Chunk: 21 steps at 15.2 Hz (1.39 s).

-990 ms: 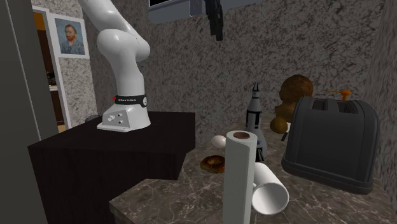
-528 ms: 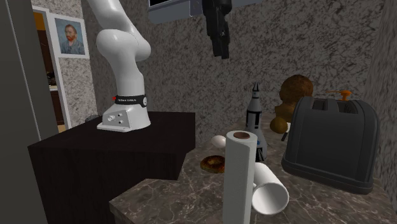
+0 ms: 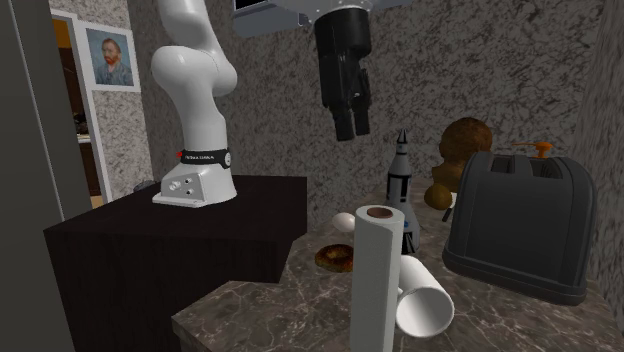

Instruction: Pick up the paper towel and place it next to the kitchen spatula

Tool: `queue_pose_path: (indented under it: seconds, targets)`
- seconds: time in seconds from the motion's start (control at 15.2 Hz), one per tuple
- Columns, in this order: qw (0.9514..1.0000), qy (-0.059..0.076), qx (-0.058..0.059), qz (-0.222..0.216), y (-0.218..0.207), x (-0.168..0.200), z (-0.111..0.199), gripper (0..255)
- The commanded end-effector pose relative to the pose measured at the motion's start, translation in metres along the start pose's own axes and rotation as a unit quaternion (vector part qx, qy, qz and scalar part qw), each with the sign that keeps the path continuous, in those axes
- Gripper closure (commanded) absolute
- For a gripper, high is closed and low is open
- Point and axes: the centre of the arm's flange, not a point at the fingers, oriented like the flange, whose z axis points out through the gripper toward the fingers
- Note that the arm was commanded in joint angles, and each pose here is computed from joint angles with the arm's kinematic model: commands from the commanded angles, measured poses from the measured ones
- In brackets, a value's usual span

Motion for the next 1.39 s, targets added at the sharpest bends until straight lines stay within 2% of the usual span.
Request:
queue_pose_path:
  seconds: [0.0,0.33,0.86,1.32]
  targets:
    - [0.9999,0.004,-0.002,0.012,0.016,0.002,0.019,0]
    - [0.9991,0.013,-0.004,0.04,0.062,0.01,0.065,0]
    - [0.999,0.013,-0.004,0.043,0.065,0.012,0.108,0]
    - [0.999,0.013,-0.004,0.043,0.065,0.012,0.108,0]
